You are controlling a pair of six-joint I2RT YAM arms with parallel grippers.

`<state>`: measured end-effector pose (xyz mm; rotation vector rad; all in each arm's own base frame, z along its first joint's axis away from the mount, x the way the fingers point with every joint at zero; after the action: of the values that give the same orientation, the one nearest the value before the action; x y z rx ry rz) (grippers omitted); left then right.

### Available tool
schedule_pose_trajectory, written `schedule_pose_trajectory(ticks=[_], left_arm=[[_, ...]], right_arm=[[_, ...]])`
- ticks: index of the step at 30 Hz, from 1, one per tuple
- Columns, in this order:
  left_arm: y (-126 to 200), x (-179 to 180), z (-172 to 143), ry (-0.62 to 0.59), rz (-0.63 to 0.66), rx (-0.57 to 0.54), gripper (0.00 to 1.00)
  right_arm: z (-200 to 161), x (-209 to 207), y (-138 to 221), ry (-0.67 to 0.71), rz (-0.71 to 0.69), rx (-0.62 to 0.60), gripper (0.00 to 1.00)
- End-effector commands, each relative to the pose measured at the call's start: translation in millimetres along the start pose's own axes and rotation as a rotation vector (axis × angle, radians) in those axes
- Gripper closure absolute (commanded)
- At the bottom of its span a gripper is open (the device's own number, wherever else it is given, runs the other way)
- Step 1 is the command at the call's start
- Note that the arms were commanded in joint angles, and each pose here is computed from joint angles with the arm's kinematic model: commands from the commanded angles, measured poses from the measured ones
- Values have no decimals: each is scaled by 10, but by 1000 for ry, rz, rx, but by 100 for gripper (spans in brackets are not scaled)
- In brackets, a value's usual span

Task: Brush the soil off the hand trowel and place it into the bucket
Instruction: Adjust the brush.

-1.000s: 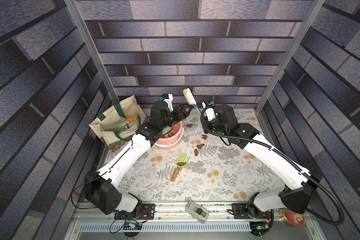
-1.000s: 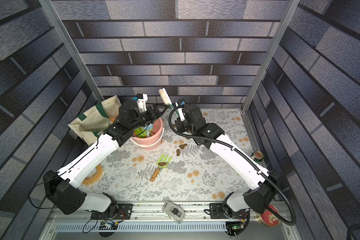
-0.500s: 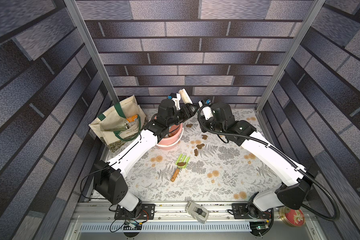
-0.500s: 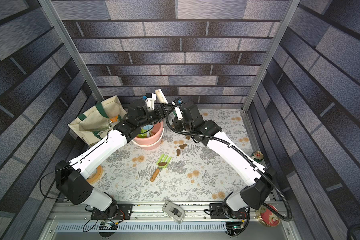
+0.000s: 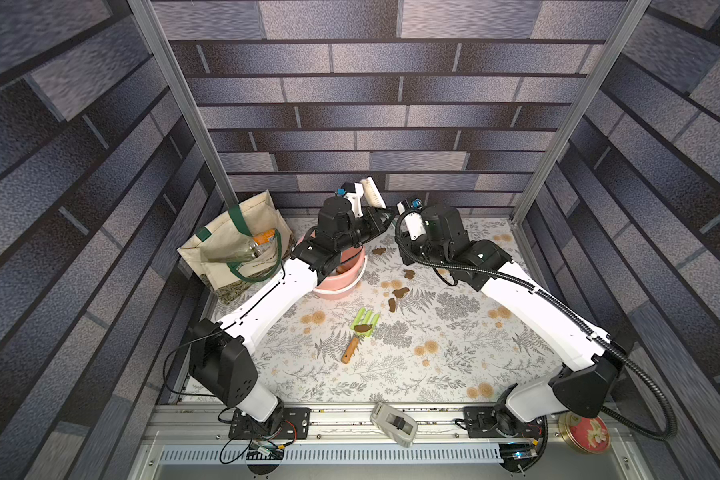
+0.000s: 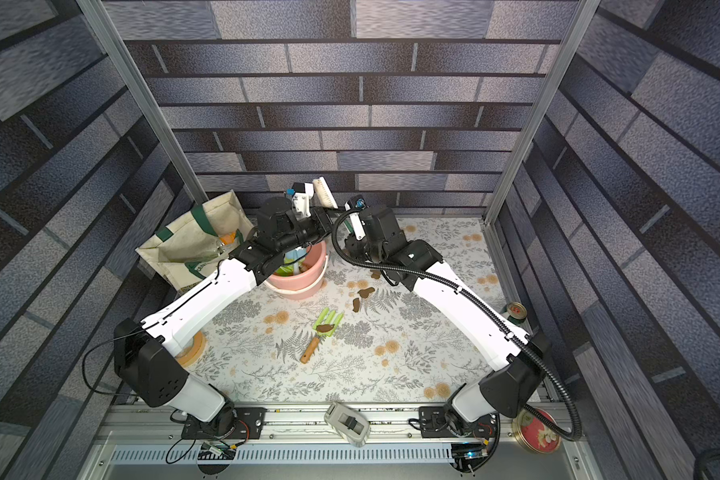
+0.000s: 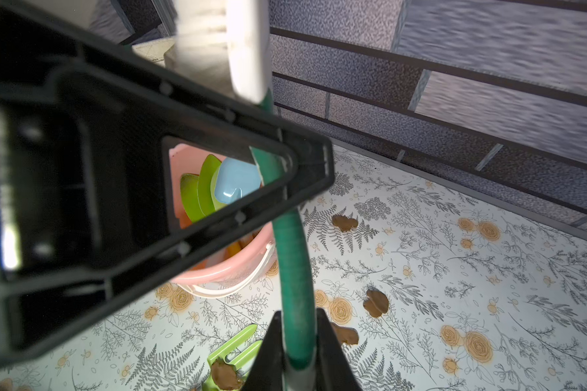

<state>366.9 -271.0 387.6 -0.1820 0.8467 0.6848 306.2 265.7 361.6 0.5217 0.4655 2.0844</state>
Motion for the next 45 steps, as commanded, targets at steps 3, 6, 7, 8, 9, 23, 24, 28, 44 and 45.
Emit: schedule_pose_trajectory(ticks=[3,6,7,8,9,23,24,28,44,45], left_arm=[[49,-179,72,-119,-165,-2,93],[148,-247,56,-157,-279,21,93],[194,-277,40,-175,-315,31,93],[234,-303,26,-194,-338,36,93],[277,-333,-1,-221,-363,47,93],[516,-855,-19,-389,-645,102,94],[506,-879,-30,-387,-660,112,94],[480,-935,-81,-387,-692,144,94],[512,-980,-93,-400,-722,153,94],[509,-980,-91,-401,-723,152,94]], right_arm=[[133,205,254,-34,202,-46,42],[176,183,404,-85,304,-47,35],[190,164,466,-112,348,-47,34],[205,136,509,-144,383,-49,33],[220,124,574,-176,447,-49,32],[134,249,703,-246,707,56,36],[136,246,693,-249,704,56,37],[138,242,689,-239,700,49,39],[117,315,737,-280,822,28,62],[109,315,731,-282,822,32,62]])
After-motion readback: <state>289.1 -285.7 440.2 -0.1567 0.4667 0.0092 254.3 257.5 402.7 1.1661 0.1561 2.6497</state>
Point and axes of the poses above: each gripper's point midway between its finger pads, its own y axis back along the fingers, its own x axis along the line the jaws close on, z = x × y, the point moved 5 cm from there along y, back along the fingers, and after that the axes turned 7 degrees about -y, right-handed, at the moved point
